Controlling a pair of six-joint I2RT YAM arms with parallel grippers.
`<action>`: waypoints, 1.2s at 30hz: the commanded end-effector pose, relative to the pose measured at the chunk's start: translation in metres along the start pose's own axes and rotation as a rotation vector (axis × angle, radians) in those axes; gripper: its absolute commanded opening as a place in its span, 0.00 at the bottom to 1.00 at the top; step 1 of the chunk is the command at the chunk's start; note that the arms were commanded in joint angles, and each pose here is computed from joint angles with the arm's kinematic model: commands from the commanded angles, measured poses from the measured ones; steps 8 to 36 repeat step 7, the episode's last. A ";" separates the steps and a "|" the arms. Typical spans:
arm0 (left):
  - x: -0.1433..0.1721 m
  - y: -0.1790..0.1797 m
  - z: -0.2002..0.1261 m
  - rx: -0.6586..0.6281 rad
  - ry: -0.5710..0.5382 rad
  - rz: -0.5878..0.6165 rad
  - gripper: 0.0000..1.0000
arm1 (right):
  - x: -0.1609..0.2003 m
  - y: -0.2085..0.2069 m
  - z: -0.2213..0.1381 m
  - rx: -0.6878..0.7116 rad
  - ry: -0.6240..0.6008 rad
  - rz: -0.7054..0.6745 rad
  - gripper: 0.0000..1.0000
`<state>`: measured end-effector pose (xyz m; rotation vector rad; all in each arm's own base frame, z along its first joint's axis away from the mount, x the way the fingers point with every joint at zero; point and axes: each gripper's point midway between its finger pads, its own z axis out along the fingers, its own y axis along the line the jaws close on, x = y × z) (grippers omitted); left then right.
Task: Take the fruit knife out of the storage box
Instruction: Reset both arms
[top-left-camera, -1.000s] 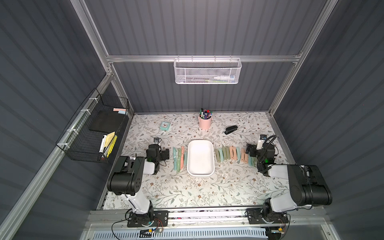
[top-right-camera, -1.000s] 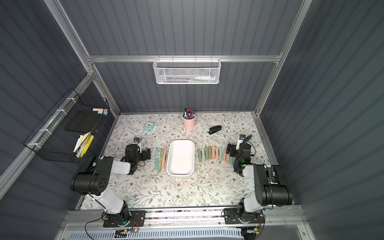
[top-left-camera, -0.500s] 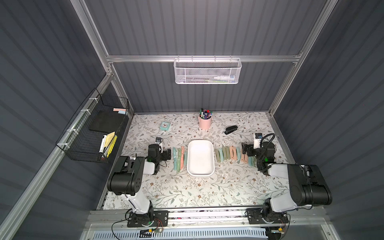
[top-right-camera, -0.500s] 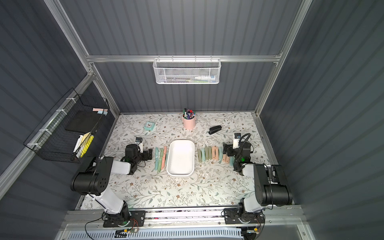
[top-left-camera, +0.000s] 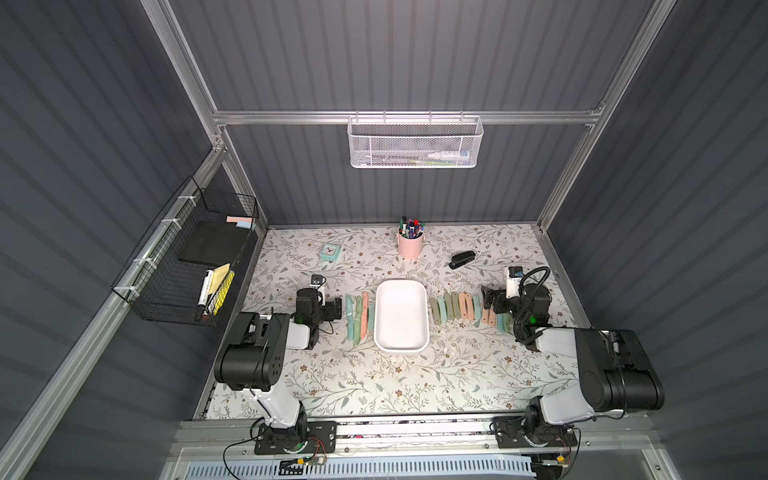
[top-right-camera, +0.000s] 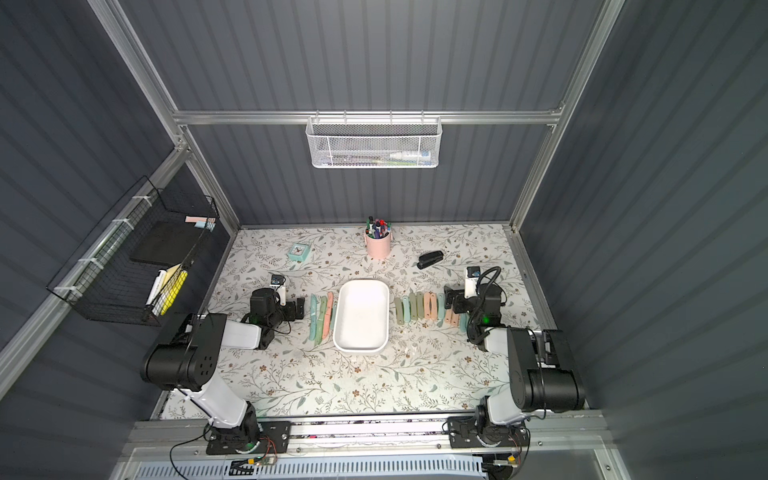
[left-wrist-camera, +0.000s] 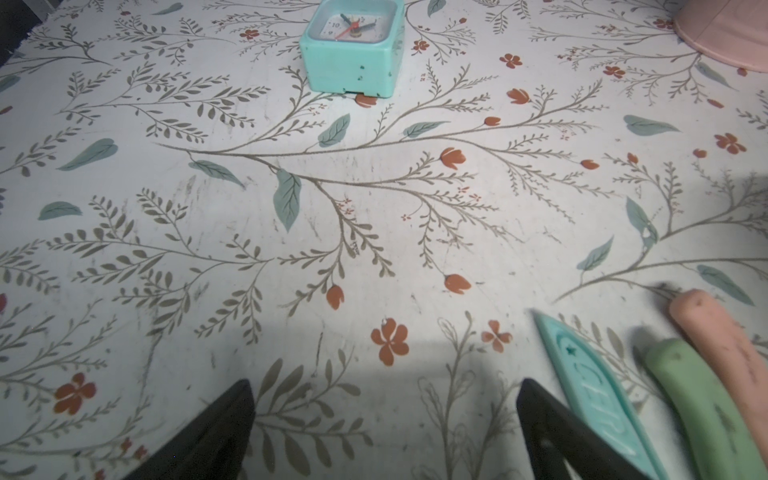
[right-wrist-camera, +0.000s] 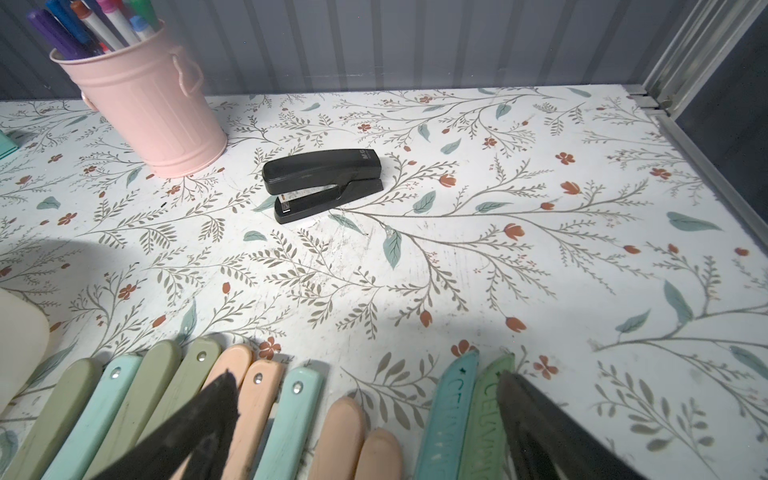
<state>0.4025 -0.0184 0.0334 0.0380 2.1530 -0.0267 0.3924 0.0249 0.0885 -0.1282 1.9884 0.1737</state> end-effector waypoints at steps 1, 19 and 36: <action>0.010 -0.001 0.001 0.006 0.026 0.014 0.99 | -0.005 0.001 -0.003 -0.010 -0.026 -0.025 0.99; 0.009 -0.004 0.001 0.020 0.022 0.015 0.99 | -0.005 0.001 -0.003 -0.008 -0.026 -0.024 0.99; 0.009 -0.004 0.001 0.020 0.022 0.015 0.99 | -0.005 0.001 -0.003 -0.008 -0.026 -0.024 0.99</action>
